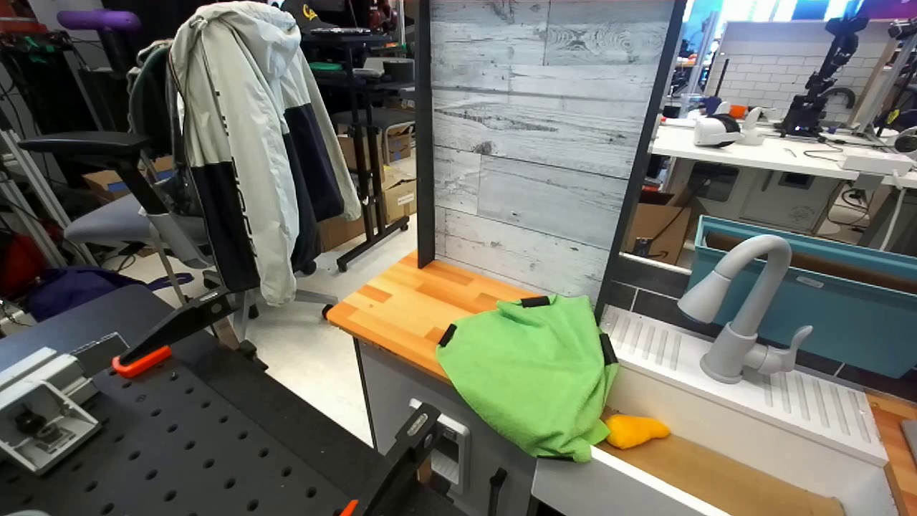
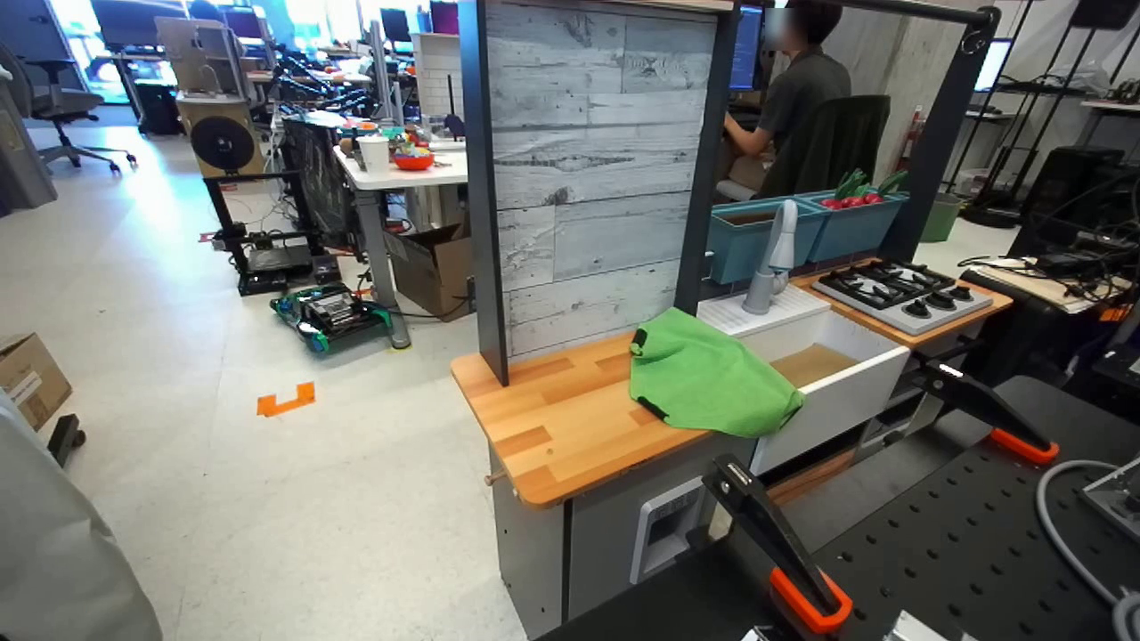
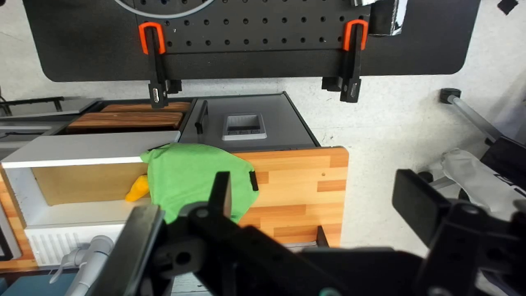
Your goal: Turn the tap nozzle to the right
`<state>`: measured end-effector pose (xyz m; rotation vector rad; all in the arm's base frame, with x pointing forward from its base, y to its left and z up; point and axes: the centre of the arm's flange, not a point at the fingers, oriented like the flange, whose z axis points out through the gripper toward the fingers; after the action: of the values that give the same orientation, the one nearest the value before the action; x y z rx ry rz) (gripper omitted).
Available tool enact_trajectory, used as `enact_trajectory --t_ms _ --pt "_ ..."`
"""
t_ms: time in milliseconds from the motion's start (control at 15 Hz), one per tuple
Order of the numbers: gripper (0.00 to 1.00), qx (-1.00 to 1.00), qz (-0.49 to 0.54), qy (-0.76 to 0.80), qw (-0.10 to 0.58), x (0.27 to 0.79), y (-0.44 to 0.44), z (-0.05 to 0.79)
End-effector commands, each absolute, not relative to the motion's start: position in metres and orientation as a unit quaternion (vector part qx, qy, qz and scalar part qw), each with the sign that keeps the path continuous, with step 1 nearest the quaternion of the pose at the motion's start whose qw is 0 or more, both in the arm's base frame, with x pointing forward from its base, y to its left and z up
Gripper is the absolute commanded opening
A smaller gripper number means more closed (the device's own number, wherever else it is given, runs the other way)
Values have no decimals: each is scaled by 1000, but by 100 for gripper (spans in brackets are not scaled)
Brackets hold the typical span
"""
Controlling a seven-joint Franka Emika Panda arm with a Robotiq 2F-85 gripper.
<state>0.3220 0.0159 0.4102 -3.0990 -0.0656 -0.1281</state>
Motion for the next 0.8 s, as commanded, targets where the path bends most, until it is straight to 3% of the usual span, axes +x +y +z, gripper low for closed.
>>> enact_trajectory --t_ms 0,733 --pt "100 -999 -41 -21 20 322 16 410" --pt "100 -996 -56 69 24 355 0 408"
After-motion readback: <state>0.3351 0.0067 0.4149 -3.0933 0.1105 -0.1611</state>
